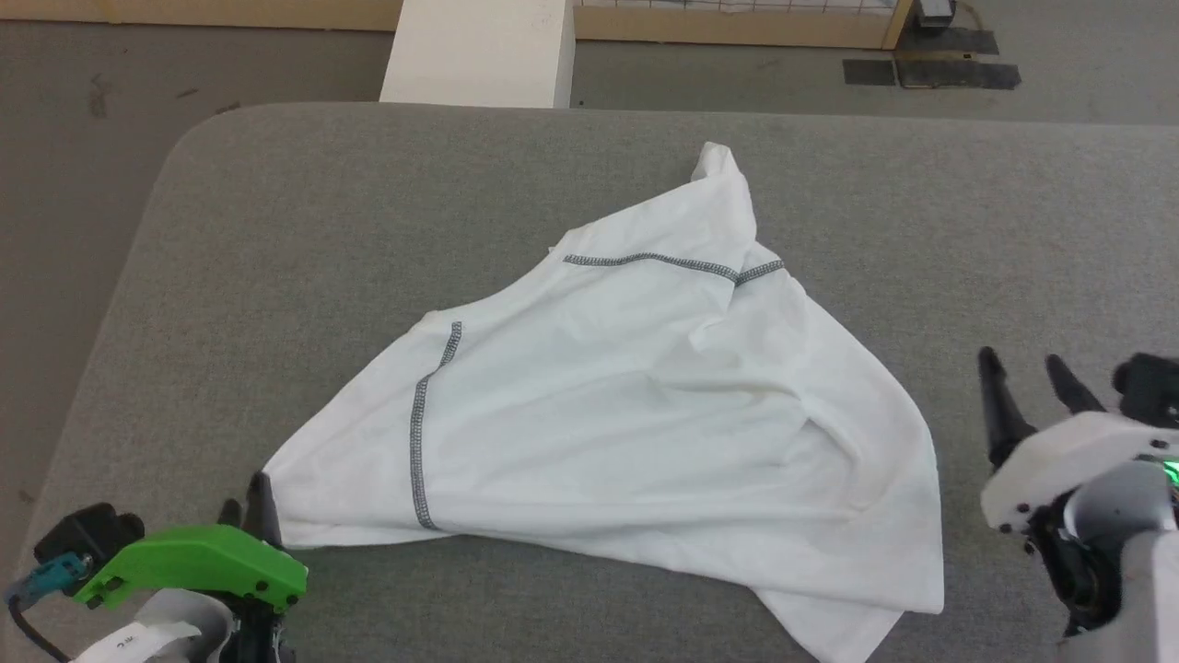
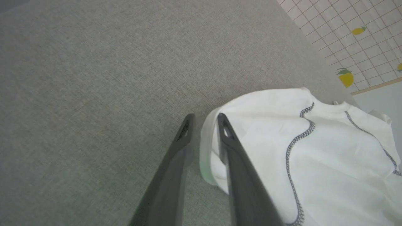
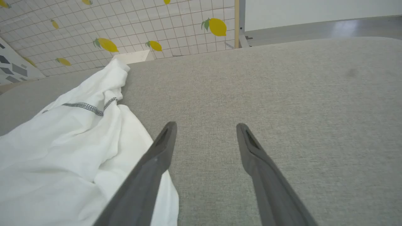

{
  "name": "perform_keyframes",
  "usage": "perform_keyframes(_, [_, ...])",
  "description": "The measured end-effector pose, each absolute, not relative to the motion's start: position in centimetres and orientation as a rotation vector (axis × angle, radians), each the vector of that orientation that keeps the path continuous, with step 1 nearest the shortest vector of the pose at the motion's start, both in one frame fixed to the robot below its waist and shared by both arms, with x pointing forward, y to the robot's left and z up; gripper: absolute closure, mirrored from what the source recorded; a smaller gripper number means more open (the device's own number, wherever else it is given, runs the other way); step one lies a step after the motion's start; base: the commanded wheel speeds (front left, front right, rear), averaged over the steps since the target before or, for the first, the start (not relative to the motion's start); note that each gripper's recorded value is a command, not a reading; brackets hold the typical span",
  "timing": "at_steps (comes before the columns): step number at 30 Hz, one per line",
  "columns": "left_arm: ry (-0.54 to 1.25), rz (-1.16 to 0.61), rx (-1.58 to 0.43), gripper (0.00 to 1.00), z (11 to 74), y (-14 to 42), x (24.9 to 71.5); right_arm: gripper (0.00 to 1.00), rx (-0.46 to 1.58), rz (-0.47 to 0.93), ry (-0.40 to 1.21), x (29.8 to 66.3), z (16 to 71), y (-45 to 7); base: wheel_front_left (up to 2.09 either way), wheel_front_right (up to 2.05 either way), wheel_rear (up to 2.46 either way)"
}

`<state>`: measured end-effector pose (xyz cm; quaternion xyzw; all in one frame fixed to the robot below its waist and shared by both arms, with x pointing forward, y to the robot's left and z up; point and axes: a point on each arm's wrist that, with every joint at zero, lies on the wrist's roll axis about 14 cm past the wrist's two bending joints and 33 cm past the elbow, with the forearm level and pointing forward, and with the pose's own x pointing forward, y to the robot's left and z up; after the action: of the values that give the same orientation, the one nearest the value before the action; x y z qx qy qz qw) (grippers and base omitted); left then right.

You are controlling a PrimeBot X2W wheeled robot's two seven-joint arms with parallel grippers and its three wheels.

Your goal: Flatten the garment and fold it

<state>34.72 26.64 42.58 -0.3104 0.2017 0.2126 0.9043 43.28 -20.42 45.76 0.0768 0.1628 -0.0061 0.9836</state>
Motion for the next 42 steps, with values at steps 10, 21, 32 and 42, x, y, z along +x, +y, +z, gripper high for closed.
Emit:
perform_keyframes(10, [-0.099, 0.344, -0.269, 0.0, 51.6, 28.1, 37.8, 0.0, -0.002, 0.269, 0.574, 49.0, 44.1, -10.3, 0.0, 0.0, 0.0])
perform_keyframes(21, [-0.156, 0.286, -0.157, 0.0, 52.4, 26.6, 38.4, 0.0, -0.222, 0.32, 0.779, 52.7, 40.3, -7.4, 0.0, 0.0, 0.0])
perform_keyframes(32, [-0.123, 0.292, -0.136, 0.0, 51.3, 26.7, 38.4, 1.0, -0.151, 0.374, 0.719, 54.0, 38.4, -5.1, 0.0, 0.0, 0.0])
perform_keyframes(42, [-0.167, 0.223, -0.173, 0.0, 52.7, 24.6, 38.9, 1.0, -0.003, 0.184, 0.329, 56.2, 47.8, -12.1, 0.0, 0.0, 0.0])
